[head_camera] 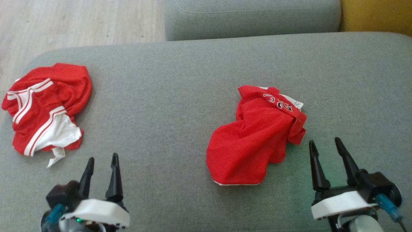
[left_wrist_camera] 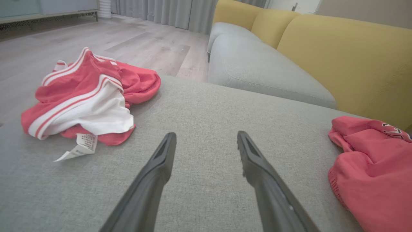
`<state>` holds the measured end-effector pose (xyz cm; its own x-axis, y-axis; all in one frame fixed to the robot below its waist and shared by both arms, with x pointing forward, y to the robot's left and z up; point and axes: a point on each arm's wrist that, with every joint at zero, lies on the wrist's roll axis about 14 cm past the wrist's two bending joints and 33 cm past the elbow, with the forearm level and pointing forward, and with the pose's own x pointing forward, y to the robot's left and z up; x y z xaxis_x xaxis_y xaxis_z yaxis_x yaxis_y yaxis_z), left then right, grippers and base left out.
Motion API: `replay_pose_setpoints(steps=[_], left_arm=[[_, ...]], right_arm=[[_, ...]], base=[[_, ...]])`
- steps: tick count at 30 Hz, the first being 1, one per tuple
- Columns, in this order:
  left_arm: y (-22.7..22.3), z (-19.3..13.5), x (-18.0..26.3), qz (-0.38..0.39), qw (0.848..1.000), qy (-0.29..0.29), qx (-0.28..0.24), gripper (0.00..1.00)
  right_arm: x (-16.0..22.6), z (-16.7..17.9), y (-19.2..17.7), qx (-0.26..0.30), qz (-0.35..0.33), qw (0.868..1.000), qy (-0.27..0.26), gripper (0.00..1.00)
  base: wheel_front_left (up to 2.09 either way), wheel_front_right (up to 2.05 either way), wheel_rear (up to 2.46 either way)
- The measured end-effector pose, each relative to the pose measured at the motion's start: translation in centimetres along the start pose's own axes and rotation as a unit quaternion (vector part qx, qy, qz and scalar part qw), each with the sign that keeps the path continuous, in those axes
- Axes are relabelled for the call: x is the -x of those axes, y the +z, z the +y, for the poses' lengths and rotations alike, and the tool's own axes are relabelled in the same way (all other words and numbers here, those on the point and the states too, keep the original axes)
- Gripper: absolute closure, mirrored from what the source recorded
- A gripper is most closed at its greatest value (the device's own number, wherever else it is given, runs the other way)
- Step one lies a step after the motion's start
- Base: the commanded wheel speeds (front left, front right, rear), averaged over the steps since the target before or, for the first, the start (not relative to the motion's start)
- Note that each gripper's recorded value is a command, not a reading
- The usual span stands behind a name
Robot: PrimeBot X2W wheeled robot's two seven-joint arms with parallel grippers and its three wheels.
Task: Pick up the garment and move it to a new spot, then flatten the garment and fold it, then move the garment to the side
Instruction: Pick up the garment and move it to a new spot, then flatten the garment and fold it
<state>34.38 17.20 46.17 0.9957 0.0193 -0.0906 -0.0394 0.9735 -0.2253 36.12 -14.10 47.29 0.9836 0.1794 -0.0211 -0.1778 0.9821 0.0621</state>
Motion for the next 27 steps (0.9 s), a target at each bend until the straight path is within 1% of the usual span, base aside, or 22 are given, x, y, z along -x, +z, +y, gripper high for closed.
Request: replay_pose_setpoints(steps=[4,9,16,22,27], left_arm=[[0.2,1.1,1.1,-0.008,1.000,0.014,-0.004,0.00],[-0.4,1.6,2.0,-0.002,1.000,0.017,-0.004,0.00],[-0.7,1.6,2.0,-0.001,1.000,0.014,0.001,0.00],[-0.9,1.5,1.9,0.004,1.000,0.007,-0.006,0.00],[-1.2,1.6,1.6,0.009,1.000,0.007,-0.006,0.00]], right_arm=[[0.3,-0.4,-0.2,-0.005,0.003,1.000,-0.008,0.00],[1.3,-0.4,-1.3,-0.007,0.021,1.000,-0.010,0.00],[1.5,-0.5,-1.3,-0.010,0.020,1.000,-0.013,0.00],[1.5,-0.4,-1.5,-0.010,0.024,1.000,-0.012,0.00],[0.6,0.0,-1.4,-0.016,0.021,1.000,-0.004,0.00]], base=[[0.00,0.00,0.00],[0.00,0.00,0.00],[0.00,0.00,0.00],[0.00,0.00,0.00],[0.00,0.00,0.00]])
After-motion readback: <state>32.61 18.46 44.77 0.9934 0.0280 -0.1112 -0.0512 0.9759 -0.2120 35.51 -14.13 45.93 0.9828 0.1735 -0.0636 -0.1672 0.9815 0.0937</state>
